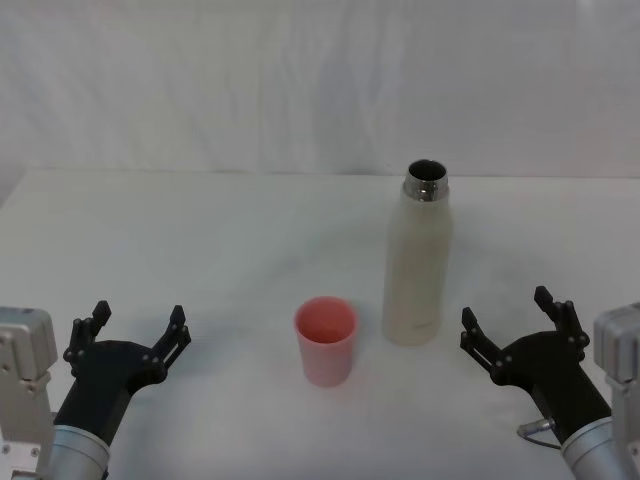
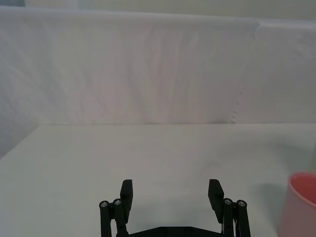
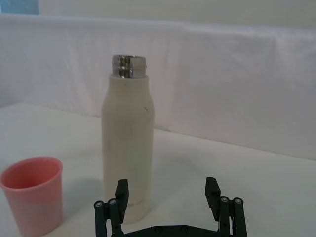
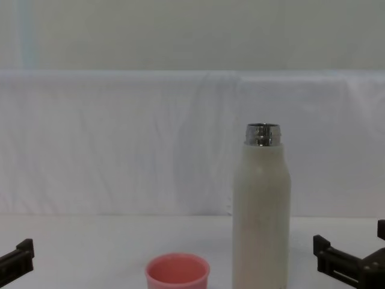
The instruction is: Grasp the thermos with one hand and pour water into the cup lid.
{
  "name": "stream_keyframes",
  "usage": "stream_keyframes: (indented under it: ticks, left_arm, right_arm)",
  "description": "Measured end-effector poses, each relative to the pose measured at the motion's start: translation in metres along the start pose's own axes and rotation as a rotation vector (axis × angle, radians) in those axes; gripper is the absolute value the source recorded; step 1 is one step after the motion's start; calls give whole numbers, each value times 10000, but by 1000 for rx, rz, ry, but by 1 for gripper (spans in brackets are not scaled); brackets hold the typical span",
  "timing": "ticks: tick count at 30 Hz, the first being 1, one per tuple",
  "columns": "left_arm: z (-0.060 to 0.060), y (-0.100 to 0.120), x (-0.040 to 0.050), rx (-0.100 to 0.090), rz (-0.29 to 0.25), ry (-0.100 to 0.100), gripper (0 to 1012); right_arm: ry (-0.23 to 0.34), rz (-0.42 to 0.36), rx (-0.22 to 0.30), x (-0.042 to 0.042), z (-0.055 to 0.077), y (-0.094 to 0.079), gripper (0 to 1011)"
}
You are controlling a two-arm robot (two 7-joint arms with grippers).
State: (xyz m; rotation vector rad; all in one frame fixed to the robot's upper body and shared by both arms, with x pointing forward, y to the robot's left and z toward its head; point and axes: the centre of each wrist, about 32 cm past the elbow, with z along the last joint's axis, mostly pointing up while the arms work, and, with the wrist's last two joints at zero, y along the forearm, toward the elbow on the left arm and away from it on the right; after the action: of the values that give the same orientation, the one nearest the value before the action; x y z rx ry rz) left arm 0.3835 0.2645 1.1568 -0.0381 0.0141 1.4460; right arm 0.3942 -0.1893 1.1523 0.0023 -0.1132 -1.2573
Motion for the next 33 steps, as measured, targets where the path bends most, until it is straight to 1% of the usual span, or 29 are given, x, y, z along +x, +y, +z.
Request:
stream_keyframes:
  ticks: [1, 5, 11, 16, 17, 20, 25, 33]
  left_arm:
    - [0, 0, 0, 0, 0, 0, 1001]
    - [0, 0, 0, 0, 0, 0, 1001]
    - [0, 0, 0, 0, 0, 0, 1001]
    - [0, 0, 0, 0, 0, 0, 1001]
    - [0, 0, 0, 0, 0, 0, 1001]
    - [0, 0, 0, 0, 0, 0, 1001]
    - [0, 0, 0, 0, 0, 0, 1001]
    - [0, 0, 0, 0, 0, 0, 1001]
  right_arm:
    - [5, 12, 5, 15, 23, -7, 1000]
    - [18, 30, 9, 43, 47, -14, 1000]
    - [74, 83, 10, 127, 81, 0, 1000]
    - [117, 115, -2, 188, 66, 54, 1000]
    - [117, 115, -2, 188, 66, 54, 1000]
    - [133, 131, -16, 226, 51, 113, 1000]
    - [135, 153, -34, 252, 51, 196, 1000]
    - [127, 180, -59, 265, 47, 341, 1000]
